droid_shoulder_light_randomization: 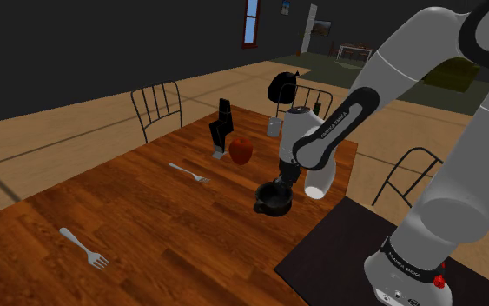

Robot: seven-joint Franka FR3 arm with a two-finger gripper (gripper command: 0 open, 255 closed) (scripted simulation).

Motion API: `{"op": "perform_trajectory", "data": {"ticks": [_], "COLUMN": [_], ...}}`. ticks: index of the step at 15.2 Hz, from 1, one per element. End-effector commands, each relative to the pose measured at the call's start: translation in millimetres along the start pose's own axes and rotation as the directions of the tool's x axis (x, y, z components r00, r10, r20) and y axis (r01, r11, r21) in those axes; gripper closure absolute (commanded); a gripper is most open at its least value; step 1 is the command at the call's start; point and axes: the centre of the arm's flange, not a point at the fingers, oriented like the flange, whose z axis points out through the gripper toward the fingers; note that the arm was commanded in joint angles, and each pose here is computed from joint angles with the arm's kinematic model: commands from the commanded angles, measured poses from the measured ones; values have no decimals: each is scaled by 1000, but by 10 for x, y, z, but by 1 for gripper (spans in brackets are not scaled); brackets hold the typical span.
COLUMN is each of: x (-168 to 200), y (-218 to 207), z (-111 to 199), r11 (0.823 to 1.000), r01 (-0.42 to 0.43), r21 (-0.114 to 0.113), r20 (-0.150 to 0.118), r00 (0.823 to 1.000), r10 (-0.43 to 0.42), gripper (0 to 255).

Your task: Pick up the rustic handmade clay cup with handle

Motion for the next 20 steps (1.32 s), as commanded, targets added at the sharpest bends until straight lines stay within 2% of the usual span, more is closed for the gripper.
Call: {"op": "perform_trajectory", "data": {"ticks": [1,3,18,20], "x": [1,-1,-27,-27], "y": [-4,-1,62,63], "z": [0,-6,-795,-803], "r11": [1000,1000,1000,1000], "r01": [1,1,1,1], "r21": [0,0,0,0], "r20": [0,0,0,0], "r00": [1000,1000,1000,1000], "r10": [-1,-1,-1,-1], "gripper": [255,255,255,255]}}
